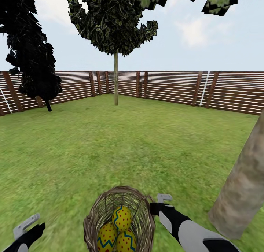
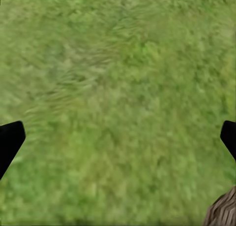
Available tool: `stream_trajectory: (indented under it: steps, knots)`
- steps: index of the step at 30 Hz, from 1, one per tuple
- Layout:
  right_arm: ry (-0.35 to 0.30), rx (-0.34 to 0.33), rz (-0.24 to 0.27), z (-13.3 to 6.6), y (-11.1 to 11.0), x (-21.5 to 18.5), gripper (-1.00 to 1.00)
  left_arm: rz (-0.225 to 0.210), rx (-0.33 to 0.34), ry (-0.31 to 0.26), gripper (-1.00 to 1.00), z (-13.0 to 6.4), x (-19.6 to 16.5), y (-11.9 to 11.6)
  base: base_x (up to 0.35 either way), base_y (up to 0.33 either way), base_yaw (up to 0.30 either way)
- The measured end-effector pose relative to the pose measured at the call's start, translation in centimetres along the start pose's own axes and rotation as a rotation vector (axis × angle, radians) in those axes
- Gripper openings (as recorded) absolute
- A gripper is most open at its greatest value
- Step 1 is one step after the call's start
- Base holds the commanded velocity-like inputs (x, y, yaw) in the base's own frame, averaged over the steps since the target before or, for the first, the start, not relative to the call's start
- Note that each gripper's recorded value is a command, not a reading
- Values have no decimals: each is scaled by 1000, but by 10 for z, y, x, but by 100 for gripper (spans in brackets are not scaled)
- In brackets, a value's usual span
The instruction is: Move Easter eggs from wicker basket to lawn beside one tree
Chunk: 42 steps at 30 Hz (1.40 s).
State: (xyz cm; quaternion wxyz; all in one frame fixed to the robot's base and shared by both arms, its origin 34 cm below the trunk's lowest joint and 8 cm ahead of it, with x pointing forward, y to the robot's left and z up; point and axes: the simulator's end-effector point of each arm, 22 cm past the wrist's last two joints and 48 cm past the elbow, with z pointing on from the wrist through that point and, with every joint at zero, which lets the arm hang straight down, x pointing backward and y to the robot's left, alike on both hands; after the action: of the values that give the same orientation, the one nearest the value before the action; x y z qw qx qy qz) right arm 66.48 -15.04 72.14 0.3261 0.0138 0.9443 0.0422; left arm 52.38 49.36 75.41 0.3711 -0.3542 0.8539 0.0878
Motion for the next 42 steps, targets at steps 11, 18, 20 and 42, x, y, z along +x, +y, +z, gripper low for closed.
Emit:
stream_trajectory:
  steps: [11, 18, 20, 42]
  knots:
    - [-3, -11, 17, 0, 2, -1, -100, -17, 2, -43, 100, 0, -7, 0, 0, 0, 0]
    - [-54, -27, 35, -7, 5, -51, -100, -17, 8, -52, 100, -1, -11, -1, 0, 0, 0]
    - [-22, -44, 64, -12, 9, -62, -100, -17, 15, -62, 100, -3, -17, -4, 0, 0, 0]
    - [165, -43, 124, -9, 7, -29, -100, 92, 271, -132, 100, -105, -218, -130, 0, 0, 0]
